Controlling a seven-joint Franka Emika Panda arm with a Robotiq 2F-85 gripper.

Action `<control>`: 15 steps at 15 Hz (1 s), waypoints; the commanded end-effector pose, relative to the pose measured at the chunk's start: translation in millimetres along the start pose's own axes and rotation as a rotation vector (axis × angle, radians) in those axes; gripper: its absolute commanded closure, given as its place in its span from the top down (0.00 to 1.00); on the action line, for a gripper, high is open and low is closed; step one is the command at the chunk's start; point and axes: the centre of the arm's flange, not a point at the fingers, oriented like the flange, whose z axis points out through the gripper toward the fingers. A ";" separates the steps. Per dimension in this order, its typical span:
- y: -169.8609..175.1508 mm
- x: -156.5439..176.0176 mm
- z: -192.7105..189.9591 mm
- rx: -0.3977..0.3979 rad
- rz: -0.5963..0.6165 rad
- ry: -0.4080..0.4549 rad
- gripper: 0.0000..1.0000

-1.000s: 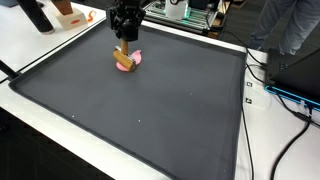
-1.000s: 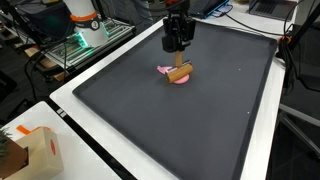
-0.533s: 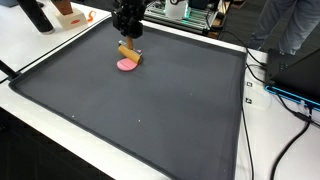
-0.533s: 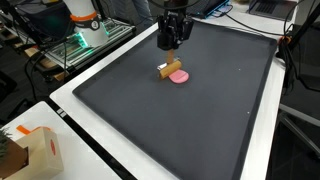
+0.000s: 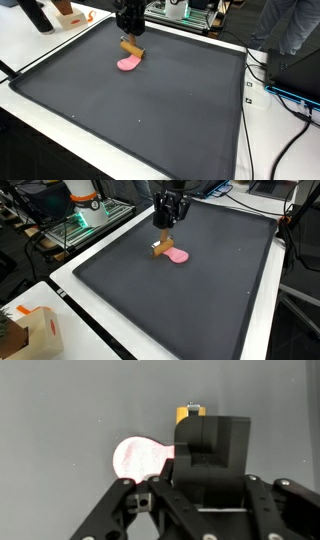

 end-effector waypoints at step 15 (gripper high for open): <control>32.9 -13.9 28.1 -0.193 0.405 0.279 0.24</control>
